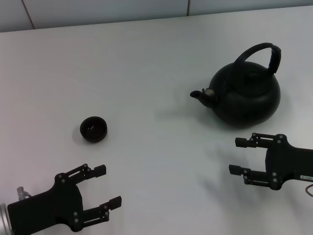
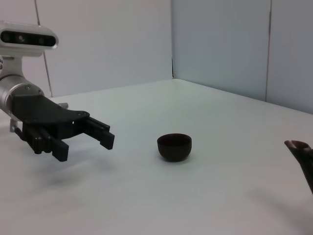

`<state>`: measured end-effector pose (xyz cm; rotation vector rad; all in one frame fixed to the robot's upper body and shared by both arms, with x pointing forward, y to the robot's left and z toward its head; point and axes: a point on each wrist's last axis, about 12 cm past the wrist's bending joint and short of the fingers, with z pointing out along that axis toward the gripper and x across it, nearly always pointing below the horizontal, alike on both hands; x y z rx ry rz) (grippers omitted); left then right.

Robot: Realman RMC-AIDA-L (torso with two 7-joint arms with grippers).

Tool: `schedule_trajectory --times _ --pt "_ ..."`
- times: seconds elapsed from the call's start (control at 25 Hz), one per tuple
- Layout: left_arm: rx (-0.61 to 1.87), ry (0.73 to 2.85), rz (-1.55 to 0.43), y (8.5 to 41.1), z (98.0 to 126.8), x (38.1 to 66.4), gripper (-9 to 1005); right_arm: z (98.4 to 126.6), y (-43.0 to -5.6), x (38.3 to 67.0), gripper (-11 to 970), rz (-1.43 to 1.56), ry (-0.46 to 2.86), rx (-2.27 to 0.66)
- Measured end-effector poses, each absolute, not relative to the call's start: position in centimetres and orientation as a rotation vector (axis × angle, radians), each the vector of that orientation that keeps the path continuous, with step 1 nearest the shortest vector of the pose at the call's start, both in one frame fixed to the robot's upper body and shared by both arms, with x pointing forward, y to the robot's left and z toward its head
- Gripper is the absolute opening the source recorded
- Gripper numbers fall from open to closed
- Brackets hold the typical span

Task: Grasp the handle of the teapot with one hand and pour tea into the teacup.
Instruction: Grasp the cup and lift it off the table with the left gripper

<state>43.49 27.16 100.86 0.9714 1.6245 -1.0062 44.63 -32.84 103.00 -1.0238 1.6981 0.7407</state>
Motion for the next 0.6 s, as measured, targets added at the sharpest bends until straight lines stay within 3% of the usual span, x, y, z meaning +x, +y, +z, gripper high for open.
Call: schedule_trajectory --times 0.6 --pt "0.946 1.611 -0.997 27.12 101.02 43.65 797 103.15 -32.7 45.03 657 0.736 1.691 -1.029"
